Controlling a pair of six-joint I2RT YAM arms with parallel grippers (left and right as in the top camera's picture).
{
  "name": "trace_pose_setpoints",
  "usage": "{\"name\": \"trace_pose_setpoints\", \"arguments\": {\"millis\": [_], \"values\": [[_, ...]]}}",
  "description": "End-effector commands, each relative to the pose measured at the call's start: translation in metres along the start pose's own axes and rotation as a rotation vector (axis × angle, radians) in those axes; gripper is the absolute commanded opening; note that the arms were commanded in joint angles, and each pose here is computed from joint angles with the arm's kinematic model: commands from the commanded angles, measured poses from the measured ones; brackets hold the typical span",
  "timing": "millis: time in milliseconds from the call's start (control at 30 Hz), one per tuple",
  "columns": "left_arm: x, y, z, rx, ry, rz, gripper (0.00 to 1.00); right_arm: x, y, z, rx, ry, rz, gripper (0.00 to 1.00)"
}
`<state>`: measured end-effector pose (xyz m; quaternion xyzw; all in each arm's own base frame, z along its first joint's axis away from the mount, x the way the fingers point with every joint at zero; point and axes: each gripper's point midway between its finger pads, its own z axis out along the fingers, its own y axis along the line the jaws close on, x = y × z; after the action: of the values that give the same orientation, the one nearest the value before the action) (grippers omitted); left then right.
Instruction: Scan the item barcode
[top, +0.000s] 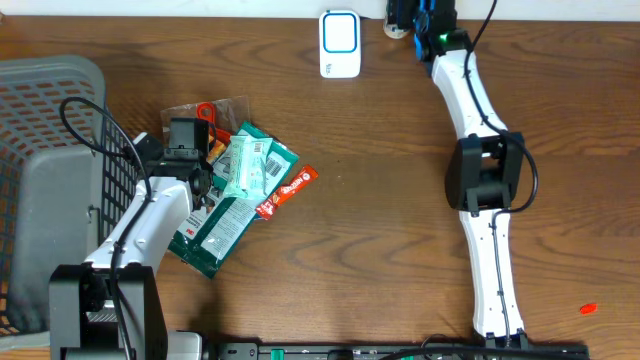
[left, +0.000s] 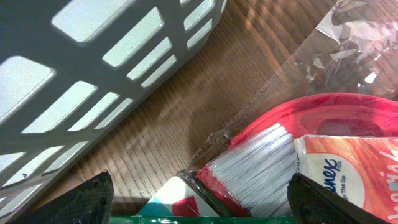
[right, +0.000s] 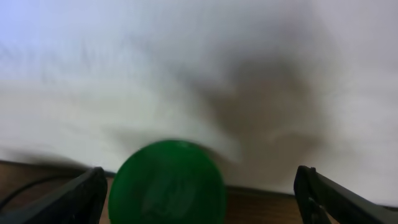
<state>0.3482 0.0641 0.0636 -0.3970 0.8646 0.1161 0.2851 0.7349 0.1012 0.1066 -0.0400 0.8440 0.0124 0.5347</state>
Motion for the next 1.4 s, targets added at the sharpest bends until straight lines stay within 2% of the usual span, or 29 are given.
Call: {"name": "trace_pose_setpoints", "arguments": {"millis": [0, 200, 467, 733, 967, 1033, 1367], "values": [[0.000, 0.007, 0.004, -0.033, -0.010, -0.010, 0.89, 0.034, 0.014, 0.015, -0.019, 0.046, 0.011, 0.93], [0.000, 0.007, 0.004, -0.032, -0.011, -0.011, 0.89, 0.046, 0.013, 0.021, -0.011, 0.055, 0.019, 0.89], [0.000, 0.006, 0.004, -0.031, -0.012, -0.011, 0.89, 0.038, 0.001, 0.024, 0.005, 0.007, 0.032, 0.87], [-0.001, 0.006, 0.004, -0.028, -0.015, -0.014, 0.89, 0.062, 0.000, 0.038, 0.001, 0.014, 0.036, 0.82], [-0.003, 0.004, 0.004, -0.021, -0.022, -0.019, 0.89, 0.064, 0.000, 0.041, 0.000, -0.002, 0.049, 0.69], [-0.004, 0.003, 0.005, -0.019, -0.025, -0.020, 0.89, 0.061, 0.001, 0.041, 0.000, -0.017, 0.050, 0.61], [-0.004, 0.003, 0.005, -0.019, -0.025, -0.020, 0.89, 0.057, 0.010, 0.040, -0.027, -0.025, 0.074, 0.46]]}}
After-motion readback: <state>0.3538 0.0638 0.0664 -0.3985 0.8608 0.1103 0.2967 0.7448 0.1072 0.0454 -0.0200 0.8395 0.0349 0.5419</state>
